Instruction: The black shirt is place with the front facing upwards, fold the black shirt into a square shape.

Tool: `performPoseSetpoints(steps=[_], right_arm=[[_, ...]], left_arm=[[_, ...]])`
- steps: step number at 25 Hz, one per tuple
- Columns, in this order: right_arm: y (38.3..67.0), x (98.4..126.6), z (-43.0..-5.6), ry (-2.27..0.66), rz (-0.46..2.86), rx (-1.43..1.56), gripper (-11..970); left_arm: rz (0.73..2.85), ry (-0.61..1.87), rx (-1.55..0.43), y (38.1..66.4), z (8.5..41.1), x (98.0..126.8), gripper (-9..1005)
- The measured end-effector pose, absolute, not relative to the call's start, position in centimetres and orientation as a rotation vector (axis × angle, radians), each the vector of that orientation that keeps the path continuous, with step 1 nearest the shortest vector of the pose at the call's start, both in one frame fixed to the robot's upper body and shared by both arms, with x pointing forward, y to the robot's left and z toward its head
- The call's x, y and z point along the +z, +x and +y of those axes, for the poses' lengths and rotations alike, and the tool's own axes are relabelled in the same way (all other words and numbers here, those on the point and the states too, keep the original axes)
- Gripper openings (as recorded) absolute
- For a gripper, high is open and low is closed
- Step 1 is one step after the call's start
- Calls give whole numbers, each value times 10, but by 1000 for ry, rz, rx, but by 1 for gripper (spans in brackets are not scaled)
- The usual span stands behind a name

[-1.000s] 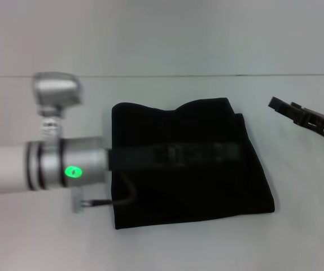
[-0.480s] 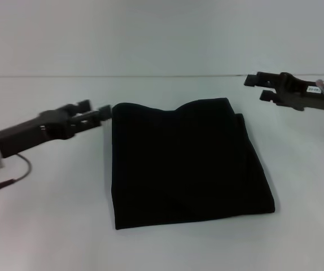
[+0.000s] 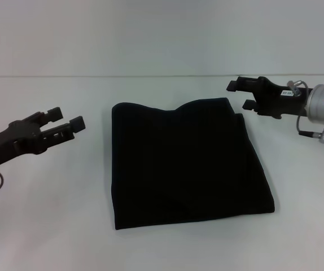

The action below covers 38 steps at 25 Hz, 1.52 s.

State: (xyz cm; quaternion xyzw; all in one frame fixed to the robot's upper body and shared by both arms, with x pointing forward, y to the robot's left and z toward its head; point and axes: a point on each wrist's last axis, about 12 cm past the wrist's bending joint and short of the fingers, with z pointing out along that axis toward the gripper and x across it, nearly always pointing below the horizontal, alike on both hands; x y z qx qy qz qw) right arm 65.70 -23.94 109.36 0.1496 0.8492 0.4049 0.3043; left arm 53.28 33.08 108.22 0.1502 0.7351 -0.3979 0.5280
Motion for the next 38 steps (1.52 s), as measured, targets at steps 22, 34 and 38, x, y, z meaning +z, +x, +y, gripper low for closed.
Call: performPoseSetpoints(steps=[22,34,38], right_arm=[[652,1077,-217,536,2239,1060,743],[655,1079,-212,511,2208,1058,658],[656,1081,-208,470,2209,1051,630]], left_arm=[[1846,353,-899,512,354,1069,948],[1850,352,-904,510,352,1067,947],[1849,352,-907,509,352,1067,947]])
